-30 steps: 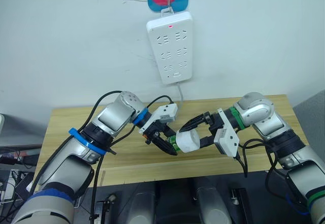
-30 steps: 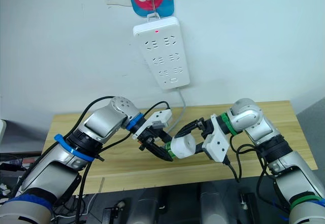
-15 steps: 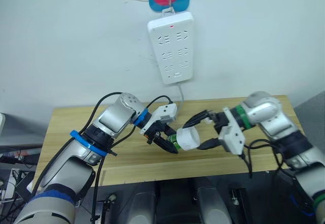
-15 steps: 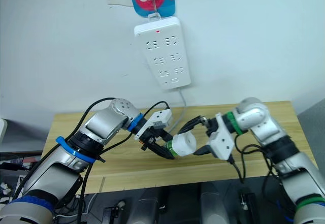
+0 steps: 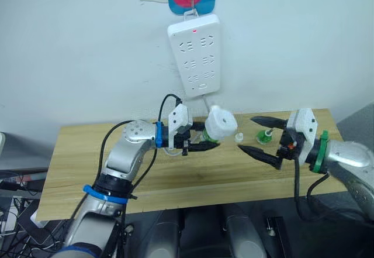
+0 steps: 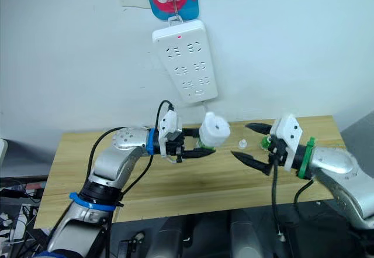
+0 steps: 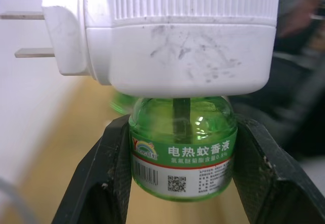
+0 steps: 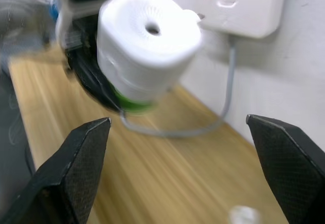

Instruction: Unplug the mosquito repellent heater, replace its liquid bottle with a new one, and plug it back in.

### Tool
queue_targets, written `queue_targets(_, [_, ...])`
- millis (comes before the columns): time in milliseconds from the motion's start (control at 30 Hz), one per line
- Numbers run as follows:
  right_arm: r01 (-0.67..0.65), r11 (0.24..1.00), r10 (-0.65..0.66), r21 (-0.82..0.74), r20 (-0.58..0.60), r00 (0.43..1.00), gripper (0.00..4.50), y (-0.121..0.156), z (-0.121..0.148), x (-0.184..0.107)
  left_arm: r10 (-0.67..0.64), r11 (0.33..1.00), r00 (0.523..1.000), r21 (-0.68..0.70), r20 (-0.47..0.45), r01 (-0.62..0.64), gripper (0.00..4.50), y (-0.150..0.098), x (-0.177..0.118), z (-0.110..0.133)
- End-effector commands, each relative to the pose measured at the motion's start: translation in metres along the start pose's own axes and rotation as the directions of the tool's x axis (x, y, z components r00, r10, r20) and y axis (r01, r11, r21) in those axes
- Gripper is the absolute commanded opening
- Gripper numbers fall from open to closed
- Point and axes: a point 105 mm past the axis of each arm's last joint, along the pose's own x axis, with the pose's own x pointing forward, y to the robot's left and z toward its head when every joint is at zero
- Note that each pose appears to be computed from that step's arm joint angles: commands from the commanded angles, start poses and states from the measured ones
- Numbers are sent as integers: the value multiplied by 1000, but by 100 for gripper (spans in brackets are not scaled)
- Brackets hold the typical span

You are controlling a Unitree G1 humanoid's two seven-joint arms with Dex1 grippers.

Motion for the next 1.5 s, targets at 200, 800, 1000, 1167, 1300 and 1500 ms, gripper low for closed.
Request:
queue_targets(200, [141, 979, -161, 148, 128, 979, 447, 28, 25, 11, 232, 962, 956, 104, 181, -254, 227, 5, 16, 22])
queue_targets(800, [193, 969, -225, 156, 218, 950, 447, 35, 43, 35, 222, 968, 951, 65, 214, -241, 227, -17, 23, 25])
queue_targets(1000, [195, 968, -227, 157, 230, 946, 447, 36, 44, 35, 236, 970, 944, 3, 232, -243, 227, -26, 24, 28])
queue_targets(1167, [197, 967, -233, 162, 239, 943, 447, 37, 46, 35, 247, 969, 940, -54, 236, -241, 227, -31, 24, 28])
queue_targets(1300, [203, 966, -238, 162, 245, 940, 447, 36, 49, 35, 286, 956, 930, -131, 232, -261, 227, -27, 23, 27])
queue_targets(1500, [214, 963, -249, 161, 249, 936, 447, 33, 51, 36, 304, 947, 928, -178, 216, -269, 227, -26, 21, 24])
